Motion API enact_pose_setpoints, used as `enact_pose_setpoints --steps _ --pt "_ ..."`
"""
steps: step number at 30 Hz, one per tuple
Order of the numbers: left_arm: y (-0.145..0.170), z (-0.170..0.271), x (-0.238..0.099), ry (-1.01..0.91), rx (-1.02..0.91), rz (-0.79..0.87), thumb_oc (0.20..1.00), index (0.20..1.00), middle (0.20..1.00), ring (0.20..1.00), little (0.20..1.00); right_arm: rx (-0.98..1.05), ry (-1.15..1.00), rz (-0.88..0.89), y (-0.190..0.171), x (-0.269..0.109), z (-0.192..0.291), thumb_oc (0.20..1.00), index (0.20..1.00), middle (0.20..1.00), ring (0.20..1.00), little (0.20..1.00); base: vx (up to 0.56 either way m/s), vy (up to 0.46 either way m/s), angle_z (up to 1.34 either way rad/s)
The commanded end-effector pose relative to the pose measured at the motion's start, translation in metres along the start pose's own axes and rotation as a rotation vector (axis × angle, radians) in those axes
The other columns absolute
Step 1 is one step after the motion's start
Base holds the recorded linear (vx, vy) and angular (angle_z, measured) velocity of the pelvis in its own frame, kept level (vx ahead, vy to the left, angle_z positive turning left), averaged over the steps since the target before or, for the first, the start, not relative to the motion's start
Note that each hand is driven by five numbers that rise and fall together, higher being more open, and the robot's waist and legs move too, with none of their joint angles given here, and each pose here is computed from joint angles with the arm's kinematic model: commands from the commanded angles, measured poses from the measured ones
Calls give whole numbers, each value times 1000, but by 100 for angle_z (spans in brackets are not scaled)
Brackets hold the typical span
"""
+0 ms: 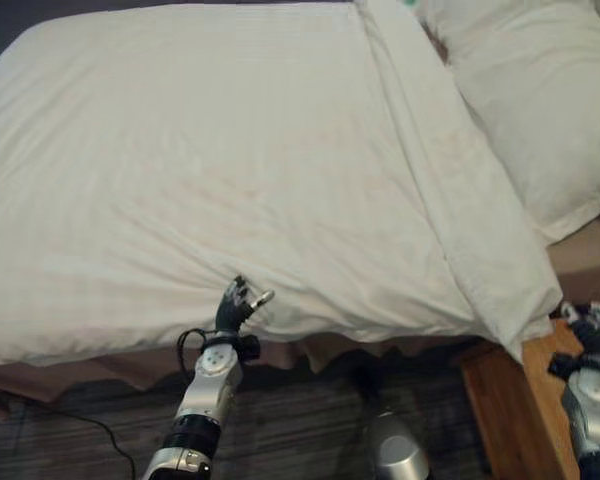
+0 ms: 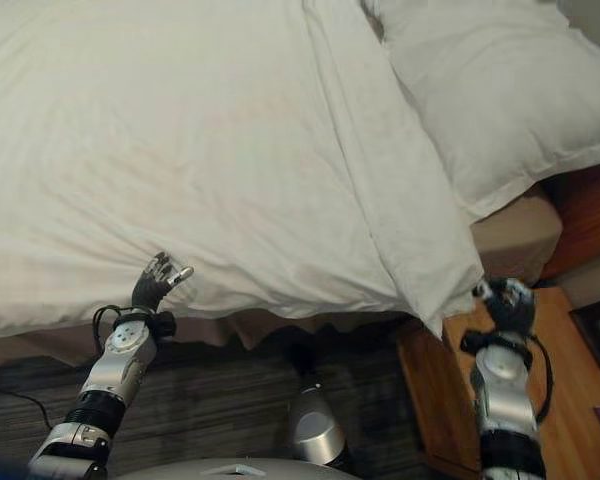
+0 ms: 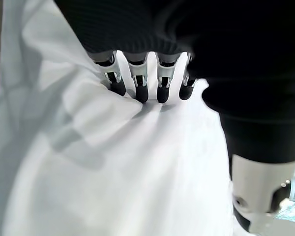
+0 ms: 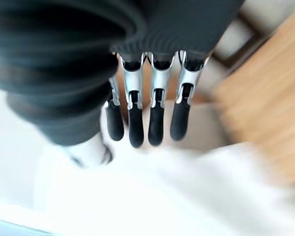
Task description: Making the bed.
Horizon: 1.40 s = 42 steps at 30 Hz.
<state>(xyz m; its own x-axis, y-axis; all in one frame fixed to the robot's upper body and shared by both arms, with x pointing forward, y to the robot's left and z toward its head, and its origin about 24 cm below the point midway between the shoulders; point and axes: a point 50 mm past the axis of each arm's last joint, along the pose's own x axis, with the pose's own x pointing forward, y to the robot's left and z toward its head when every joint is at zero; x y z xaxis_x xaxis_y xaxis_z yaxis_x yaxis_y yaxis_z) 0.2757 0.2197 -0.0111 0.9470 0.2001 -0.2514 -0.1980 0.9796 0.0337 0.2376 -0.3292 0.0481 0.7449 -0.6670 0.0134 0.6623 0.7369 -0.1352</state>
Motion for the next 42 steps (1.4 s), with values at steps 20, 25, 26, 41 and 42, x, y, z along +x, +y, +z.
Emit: enact_pose_setpoints --steps 20,25,26,41,42 --pt "-19 14 -2 -118 -174 -145 1000 1000 1000 1000 1000 1121 -650 52 23 40 196 200 200 200 200 200 -17 -10 5" --pt "-23 18 1 -140 -189 -163 1000 1000 1000 1000 1000 1086 -502 46 32 63 184 200 200 200 200 200 -117 65 -13" --pt "-23 19 1 -142 -196 -164 1000 1000 1000 1000 1000 1070 -441 44 36 67 169 200 200 200 200 200 -30 70 -21" --pt "-11 -29 -4 67 -294 -14 1000 1000 1000 1000 1000 678 572 -5 36 -63 -122 200 200 200 200 200 33 -43 -13" --pt "-10 -39 -9 113 -277 -14 1000 1000 1000 1000 1000 609 676 -8 28 -86 -143 200 200 200 200 200 -93 57 -44"
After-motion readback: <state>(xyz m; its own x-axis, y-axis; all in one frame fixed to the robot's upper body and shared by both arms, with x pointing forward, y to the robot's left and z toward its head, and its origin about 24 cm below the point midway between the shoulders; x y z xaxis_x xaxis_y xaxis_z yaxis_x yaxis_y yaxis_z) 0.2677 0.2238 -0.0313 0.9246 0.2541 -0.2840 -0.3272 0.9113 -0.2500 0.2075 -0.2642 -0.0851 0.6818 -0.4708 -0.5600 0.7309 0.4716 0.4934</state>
